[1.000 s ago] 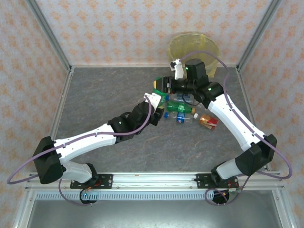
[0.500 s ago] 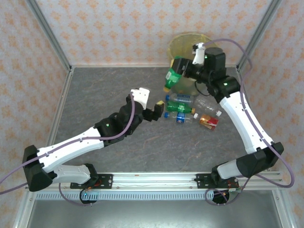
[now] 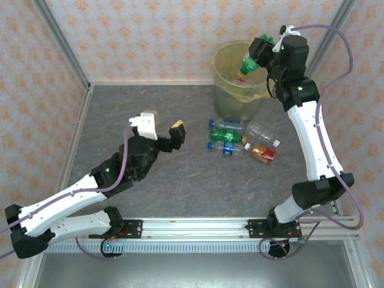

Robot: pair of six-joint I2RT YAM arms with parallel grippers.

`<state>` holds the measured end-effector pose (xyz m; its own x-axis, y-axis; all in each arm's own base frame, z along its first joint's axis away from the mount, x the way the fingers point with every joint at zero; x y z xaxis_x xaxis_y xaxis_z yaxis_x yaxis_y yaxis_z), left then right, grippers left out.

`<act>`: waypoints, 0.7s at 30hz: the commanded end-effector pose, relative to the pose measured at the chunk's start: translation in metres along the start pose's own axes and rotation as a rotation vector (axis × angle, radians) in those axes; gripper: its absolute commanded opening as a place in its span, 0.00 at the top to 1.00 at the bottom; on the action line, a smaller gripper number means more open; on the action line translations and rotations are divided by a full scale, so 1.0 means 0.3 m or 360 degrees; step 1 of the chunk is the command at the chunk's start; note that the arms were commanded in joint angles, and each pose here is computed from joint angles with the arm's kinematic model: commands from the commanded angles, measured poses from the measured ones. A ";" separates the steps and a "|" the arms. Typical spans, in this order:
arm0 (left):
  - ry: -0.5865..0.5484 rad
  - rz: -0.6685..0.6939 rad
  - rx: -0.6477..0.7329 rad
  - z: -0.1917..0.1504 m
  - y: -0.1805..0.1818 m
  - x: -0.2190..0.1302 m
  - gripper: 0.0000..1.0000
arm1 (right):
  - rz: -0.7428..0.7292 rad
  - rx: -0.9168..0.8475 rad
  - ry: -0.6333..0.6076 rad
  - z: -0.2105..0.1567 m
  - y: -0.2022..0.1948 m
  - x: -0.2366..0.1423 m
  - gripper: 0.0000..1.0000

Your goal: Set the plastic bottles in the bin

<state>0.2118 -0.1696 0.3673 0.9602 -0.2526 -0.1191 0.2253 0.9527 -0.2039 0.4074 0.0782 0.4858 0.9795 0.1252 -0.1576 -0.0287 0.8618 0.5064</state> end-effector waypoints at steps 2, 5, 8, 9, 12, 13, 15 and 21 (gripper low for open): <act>-0.0038 0.0081 -0.0093 0.004 0.060 -0.050 0.01 | -0.0280 -0.0182 -0.0076 0.010 -0.068 0.076 0.49; -0.0059 0.0104 -0.0123 0.008 0.086 -0.073 0.01 | -0.0354 -0.0222 -0.0025 -0.032 -0.100 0.127 0.48; -0.0065 0.0123 -0.0131 0.007 0.102 -0.088 0.01 | -0.0405 -0.0242 0.0031 -0.079 -0.132 0.166 0.48; -0.0063 0.0133 -0.0129 0.006 0.106 -0.090 0.01 | -0.0424 -0.0244 0.0047 -0.092 -0.142 0.175 0.48; -0.0065 0.0145 -0.0135 0.000 0.115 -0.095 0.01 | -0.0464 -0.0248 0.0115 -0.137 -0.168 0.201 0.47; -0.0066 0.0149 -0.0133 -0.002 0.117 -0.095 0.01 | -0.0474 -0.0252 0.0141 -0.154 -0.177 0.208 0.46; -0.0070 0.0150 -0.0132 -0.004 0.119 -0.096 0.01 | -0.0491 -0.0257 0.0176 -0.174 -0.188 0.215 0.38; -0.0063 0.0162 -0.0102 -0.009 0.114 -0.085 0.01 | -0.0494 -0.0246 0.0207 -0.161 -0.178 0.201 0.07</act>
<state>0.1940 -0.1337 0.3639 0.9801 -0.1751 -0.0939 0.1445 0.9525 -0.2679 0.4618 0.0686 0.4009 0.9158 -0.0788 -0.3937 0.2083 0.9315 0.2982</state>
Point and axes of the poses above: each hand's point on the last joint's axis, 136 mm out from that joint toward the fingers, its own x axis out along the fingers, its own y axis along the line the jaws close on, z = x × y, the point moved 6 cm from there along -x, back along the fingers, and after that the axes turned 6 degrees about x, right-handed, at the moved point
